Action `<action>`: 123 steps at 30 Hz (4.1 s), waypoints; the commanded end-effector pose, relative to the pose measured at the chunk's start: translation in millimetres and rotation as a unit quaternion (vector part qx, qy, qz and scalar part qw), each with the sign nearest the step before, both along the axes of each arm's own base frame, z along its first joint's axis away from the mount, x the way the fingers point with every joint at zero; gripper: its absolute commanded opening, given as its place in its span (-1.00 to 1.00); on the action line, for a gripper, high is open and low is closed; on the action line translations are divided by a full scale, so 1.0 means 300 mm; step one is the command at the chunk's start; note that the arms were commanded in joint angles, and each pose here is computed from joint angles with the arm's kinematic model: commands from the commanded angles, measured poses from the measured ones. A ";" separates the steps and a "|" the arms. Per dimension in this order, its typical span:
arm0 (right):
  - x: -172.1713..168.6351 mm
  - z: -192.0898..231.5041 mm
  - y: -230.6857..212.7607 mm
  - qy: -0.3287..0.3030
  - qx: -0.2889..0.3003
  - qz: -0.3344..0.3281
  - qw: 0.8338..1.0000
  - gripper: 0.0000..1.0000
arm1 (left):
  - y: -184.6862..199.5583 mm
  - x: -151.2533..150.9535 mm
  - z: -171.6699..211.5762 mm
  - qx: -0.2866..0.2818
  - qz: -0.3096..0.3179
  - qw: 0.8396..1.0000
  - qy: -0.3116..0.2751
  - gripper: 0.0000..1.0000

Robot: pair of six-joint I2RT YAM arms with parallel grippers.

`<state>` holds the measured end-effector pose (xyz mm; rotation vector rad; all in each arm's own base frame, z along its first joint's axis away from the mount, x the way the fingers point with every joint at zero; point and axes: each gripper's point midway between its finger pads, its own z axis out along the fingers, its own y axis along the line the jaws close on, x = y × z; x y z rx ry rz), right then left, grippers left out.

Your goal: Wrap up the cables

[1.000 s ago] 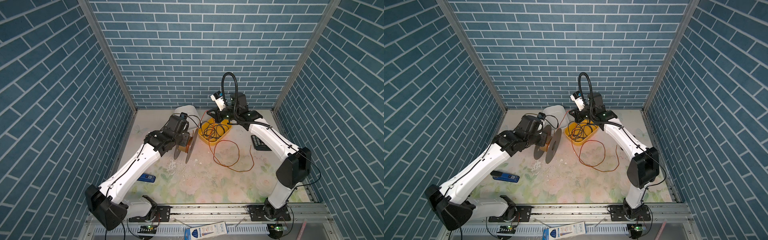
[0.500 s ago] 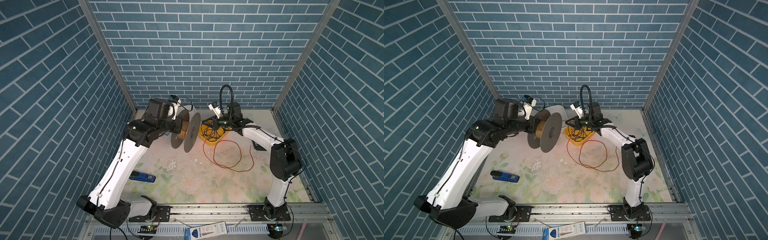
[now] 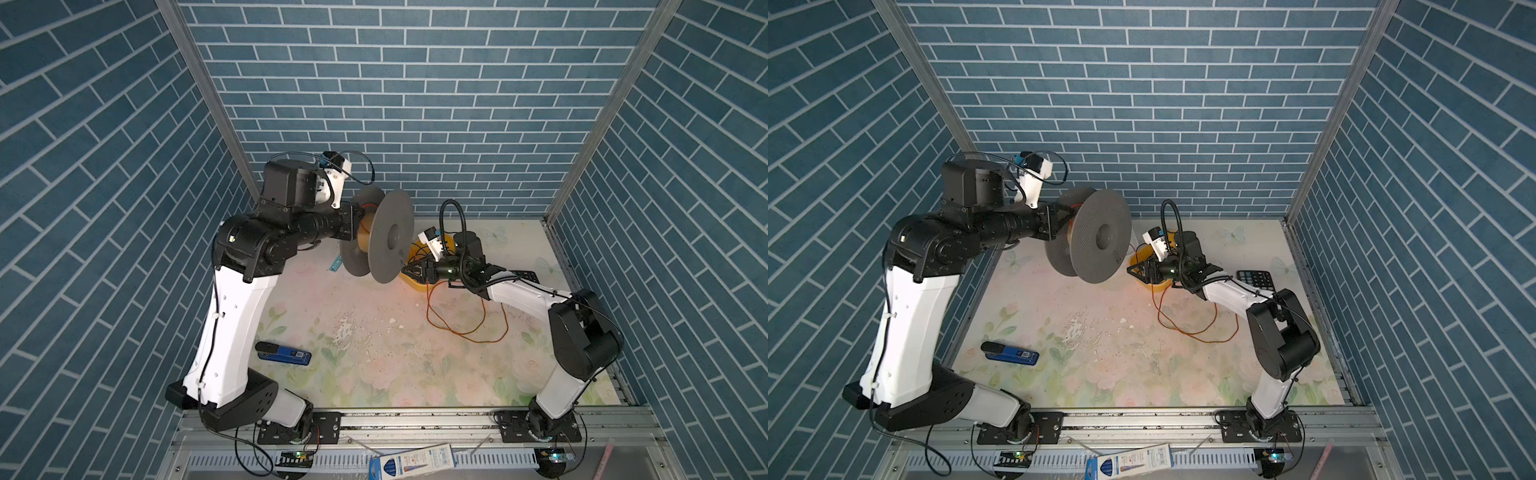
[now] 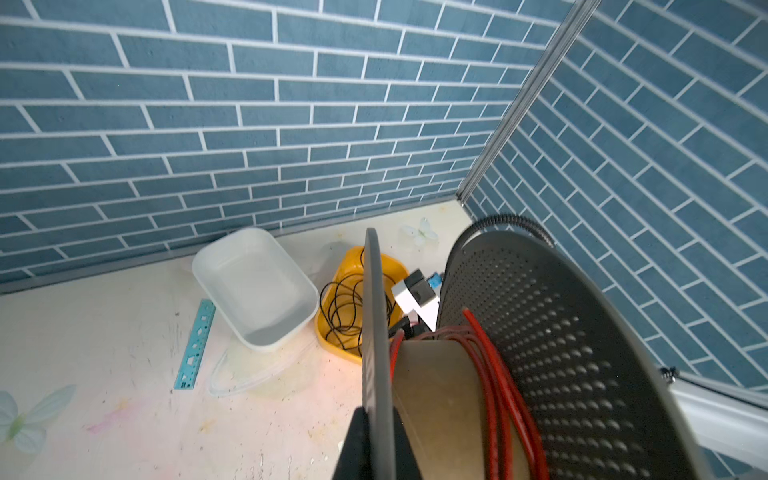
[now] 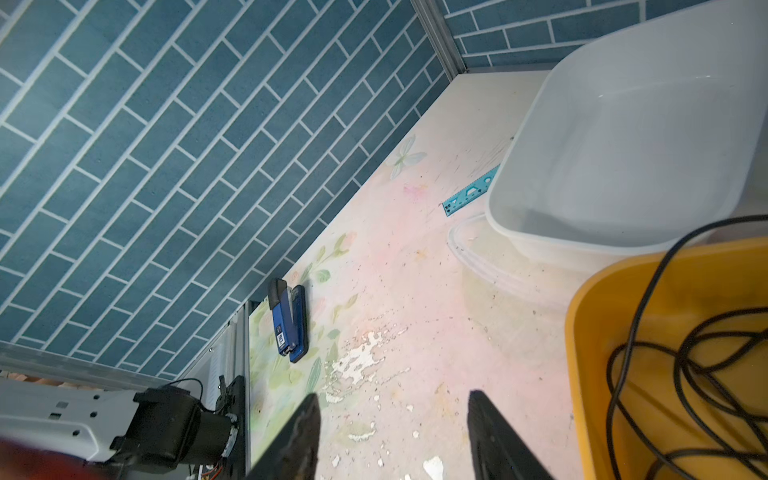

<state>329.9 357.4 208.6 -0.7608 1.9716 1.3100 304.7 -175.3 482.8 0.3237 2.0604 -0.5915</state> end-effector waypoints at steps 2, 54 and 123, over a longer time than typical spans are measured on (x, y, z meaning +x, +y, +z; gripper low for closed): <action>-0.064 0.074 -0.029 -0.045 0.010 -0.008 0.999 0.40 | 0.011 0.014 0.035 -0.008 0.010 1.000 -0.002 -1.00; -0.520 0.137 0.318 -0.379 -0.234 0.041 0.894 -1.00 | 0.121 0.431 -0.469 0.153 0.236 0.958 0.053 -1.00; -0.235 0.039 -0.318 -0.195 -0.121 -0.070 0.971 0.12 | -0.111 -0.078 -0.062 0.045 -0.088 0.994 0.048 -1.00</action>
